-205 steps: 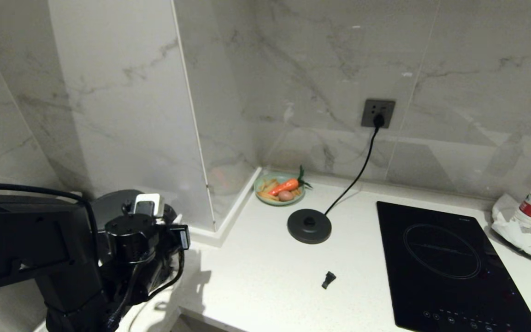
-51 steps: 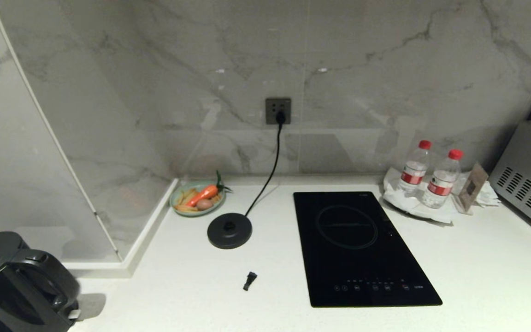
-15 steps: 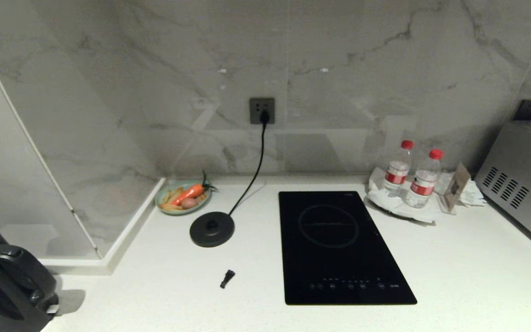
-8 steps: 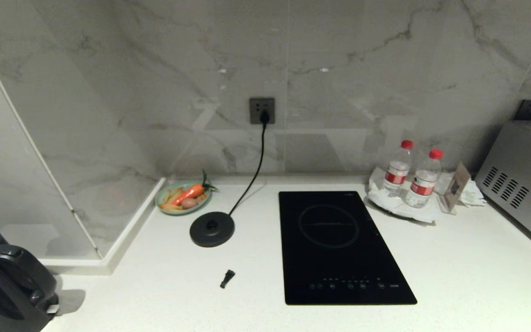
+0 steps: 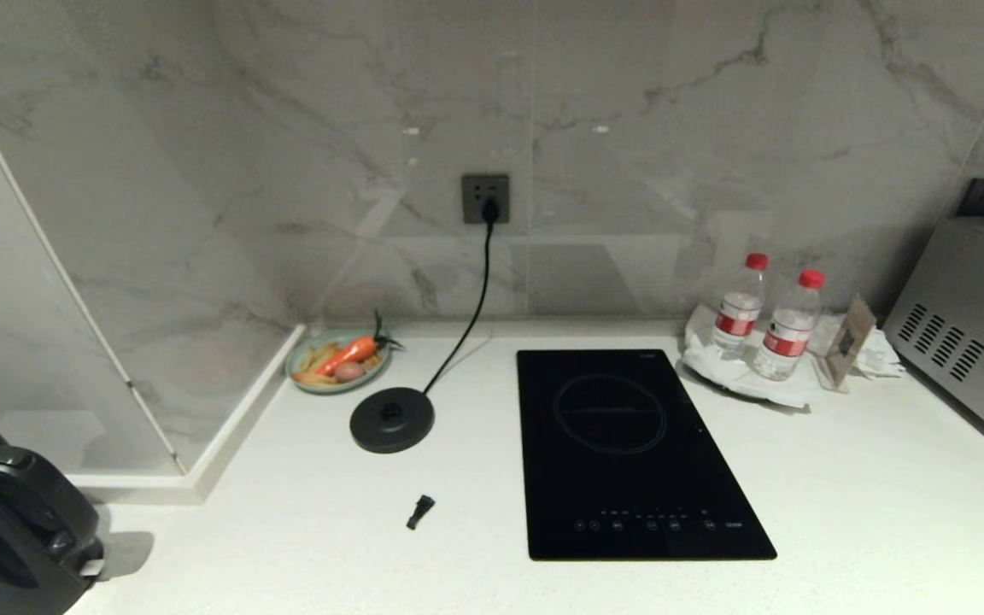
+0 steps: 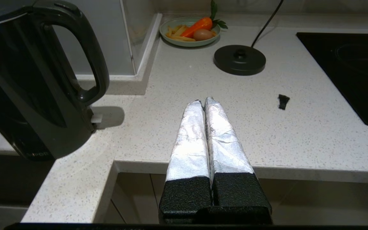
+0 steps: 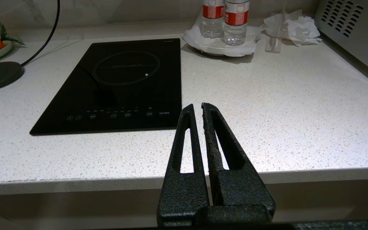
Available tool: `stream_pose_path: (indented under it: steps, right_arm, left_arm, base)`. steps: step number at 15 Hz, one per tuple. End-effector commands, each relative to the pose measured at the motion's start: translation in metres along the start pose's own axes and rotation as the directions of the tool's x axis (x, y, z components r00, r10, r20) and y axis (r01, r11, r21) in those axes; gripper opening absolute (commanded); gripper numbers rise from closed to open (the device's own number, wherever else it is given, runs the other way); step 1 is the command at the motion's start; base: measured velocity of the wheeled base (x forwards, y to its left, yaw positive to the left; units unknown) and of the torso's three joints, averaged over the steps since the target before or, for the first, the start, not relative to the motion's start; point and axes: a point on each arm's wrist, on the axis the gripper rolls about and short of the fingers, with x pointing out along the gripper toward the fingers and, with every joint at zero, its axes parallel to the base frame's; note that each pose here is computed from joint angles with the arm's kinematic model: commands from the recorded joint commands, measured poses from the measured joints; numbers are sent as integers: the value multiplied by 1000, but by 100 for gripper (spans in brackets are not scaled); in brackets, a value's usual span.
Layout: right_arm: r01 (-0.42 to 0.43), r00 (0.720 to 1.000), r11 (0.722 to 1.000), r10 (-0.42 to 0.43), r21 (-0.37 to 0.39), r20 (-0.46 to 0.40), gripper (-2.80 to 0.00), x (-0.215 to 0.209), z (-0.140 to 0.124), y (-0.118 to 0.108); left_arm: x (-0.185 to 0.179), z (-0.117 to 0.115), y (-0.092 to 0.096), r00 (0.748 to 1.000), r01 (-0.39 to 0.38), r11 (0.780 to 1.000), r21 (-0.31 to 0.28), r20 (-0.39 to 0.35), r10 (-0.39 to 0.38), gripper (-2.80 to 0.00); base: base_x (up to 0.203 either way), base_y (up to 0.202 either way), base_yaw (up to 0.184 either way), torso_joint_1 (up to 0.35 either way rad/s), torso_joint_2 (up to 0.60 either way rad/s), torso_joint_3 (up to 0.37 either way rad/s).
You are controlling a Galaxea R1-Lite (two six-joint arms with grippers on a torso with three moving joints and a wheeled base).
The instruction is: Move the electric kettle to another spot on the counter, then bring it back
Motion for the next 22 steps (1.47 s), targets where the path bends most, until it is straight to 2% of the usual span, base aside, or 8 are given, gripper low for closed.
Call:
stream_pose_path:
  steps: [1,22]
  right_arm:
    - [0,1000,1000,0,2,0,-280,0,0,0]
    - [0,1000,1000,0,3,-2,-280,0,0,0]
  left_arm:
    - [0,0,0,1000,0,1000,0,-2,0,-280]
    - [0,0,0,1000,0,1000,-2,-2,0,-280]
  base:
    - [0,0,0,-116,325,182]
    - [0,0,0,-131,346,215]
